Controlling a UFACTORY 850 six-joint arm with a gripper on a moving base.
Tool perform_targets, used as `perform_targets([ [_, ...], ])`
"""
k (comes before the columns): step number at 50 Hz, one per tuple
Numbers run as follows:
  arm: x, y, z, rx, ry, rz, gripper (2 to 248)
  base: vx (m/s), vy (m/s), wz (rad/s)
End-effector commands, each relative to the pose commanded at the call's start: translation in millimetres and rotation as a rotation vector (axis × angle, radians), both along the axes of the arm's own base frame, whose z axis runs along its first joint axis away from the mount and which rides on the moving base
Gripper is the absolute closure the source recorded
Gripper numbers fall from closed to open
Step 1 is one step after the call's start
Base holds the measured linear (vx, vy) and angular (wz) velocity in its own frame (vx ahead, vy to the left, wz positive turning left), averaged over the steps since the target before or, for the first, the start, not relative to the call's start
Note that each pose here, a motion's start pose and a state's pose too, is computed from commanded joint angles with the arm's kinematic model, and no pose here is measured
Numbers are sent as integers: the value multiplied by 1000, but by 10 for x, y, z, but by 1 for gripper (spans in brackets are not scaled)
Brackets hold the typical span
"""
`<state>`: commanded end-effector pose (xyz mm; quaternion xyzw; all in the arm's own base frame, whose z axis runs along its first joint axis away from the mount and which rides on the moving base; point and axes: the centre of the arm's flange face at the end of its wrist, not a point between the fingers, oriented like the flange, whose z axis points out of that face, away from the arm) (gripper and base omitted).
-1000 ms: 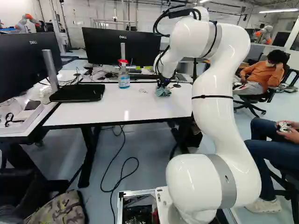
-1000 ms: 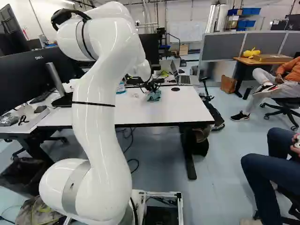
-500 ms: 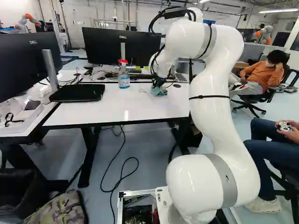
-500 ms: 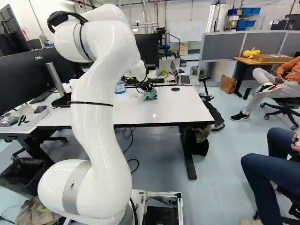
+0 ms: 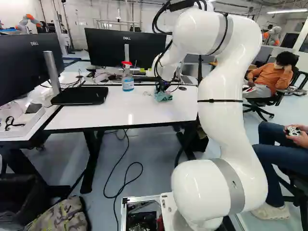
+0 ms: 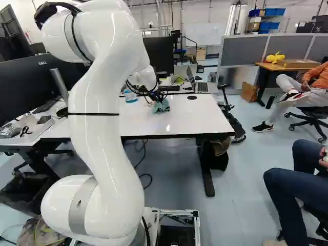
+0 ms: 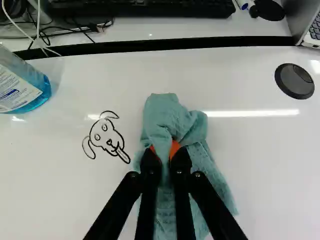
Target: Clean the table with the green towel
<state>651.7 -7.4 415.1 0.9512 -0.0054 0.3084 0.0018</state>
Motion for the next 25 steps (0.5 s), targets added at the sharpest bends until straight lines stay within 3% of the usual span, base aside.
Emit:
perform_targets([
  [25,-391,-236,30,1,29,-39,213,0,0,0],
])
